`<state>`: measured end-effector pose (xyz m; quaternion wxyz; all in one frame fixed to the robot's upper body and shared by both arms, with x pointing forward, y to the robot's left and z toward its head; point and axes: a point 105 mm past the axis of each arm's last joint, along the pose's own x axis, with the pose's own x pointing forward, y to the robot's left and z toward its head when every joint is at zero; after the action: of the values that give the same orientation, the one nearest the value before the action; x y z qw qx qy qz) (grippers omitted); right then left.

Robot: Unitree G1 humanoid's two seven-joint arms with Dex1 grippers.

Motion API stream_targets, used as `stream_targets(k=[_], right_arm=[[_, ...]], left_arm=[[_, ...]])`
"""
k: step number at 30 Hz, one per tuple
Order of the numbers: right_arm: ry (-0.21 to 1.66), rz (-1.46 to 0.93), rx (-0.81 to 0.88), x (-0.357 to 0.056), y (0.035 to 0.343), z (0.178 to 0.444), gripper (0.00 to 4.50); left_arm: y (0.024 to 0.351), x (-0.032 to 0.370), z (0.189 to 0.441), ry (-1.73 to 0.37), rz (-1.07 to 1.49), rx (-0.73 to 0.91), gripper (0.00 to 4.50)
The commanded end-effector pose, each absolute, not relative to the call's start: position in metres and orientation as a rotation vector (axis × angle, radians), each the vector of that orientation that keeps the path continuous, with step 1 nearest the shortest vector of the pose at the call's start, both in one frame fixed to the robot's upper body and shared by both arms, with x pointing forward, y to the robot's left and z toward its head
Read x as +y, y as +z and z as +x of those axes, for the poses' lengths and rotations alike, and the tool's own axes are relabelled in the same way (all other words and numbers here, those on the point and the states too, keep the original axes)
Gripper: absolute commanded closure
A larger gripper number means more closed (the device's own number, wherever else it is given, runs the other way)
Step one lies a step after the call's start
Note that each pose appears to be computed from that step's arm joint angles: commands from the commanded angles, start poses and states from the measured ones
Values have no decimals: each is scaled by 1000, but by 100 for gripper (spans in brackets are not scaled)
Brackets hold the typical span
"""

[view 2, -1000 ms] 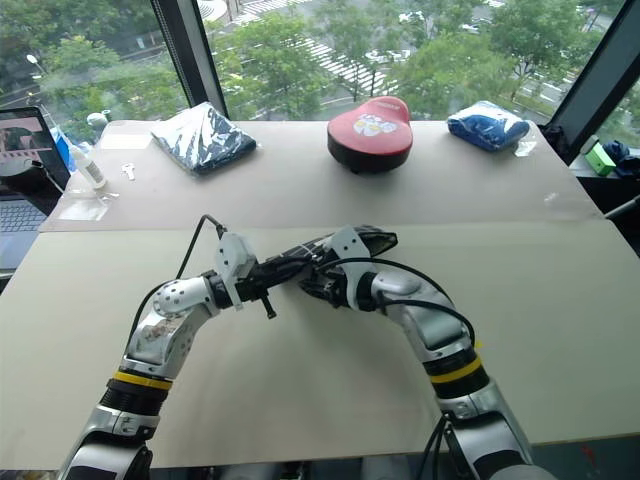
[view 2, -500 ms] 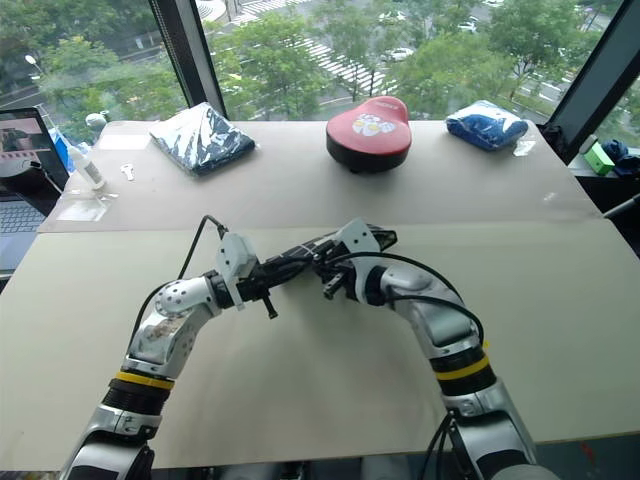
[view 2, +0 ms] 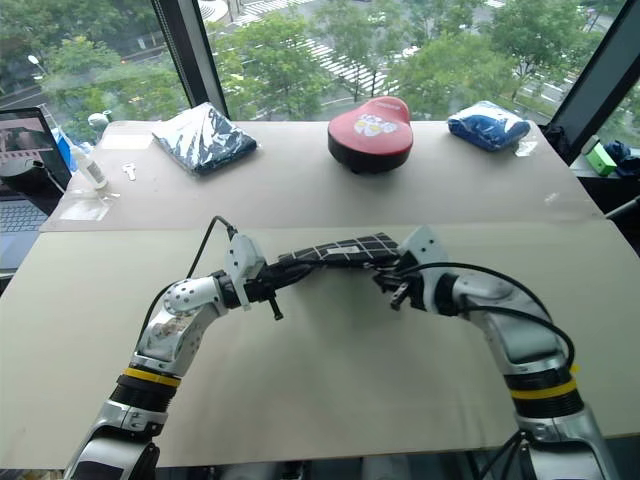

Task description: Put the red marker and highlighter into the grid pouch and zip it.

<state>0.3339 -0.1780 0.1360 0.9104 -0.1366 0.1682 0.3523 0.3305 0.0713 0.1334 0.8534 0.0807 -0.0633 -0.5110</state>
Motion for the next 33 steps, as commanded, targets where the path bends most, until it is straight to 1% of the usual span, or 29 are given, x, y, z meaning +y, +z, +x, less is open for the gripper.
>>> stream_targets(k=[1, 5, 12, 17, 19, 20, 21, 22, 23, 25, 26, 29, 33], right_arm=[[652, -311, 297, -199, 151, 342, 447], [587, -313, 306, -214, 151, 351, 447], [518, -307, 310, -231, 150, 357, 447], [553, -278, 313, -225, 147, 353, 447], [636, -201, 251, -208, 158, 347, 384], [674, -212, 246, -201, 160, 343, 369], [695, -225, 252, -196, 160, 340, 334], [697, -219, 264, -195, 159, 338, 311], [707, -209, 284, -194, 157, 336, 266], [727, -199, 317, -193, 153, 329, 200], [729, -173, 331, -194, 153, 327, 175], [779, -167, 328, -196, 160, 312, 175], [742, -190, 317, -222, 174, 300, 175]], left_arm=[[148, 77, 333, -1049, 180, -197, 450], [149, 77, 333, -1051, 183, -202, 450], [150, 77, 332, -1059, 183, -204, 450], [150, 76, 331, -1071, 185, -203, 450], [151, 74, 330, -1076, 186, -204, 450], [151, 74, 330, -1079, 188, -205, 450], [151, 73, 330, -1082, 190, -206, 450], [151, 73, 330, -1083, 190, -207, 450], [151, 73, 330, -1084, 189, -209, 450], [151, 71, 330, -1088, 186, -212, 450], [151, 71, 330, -1090, 185, -212, 450], [149, 69, 328, -1104, 184, -215, 450], [146, 65, 321, -1145, 200, -235, 450]])
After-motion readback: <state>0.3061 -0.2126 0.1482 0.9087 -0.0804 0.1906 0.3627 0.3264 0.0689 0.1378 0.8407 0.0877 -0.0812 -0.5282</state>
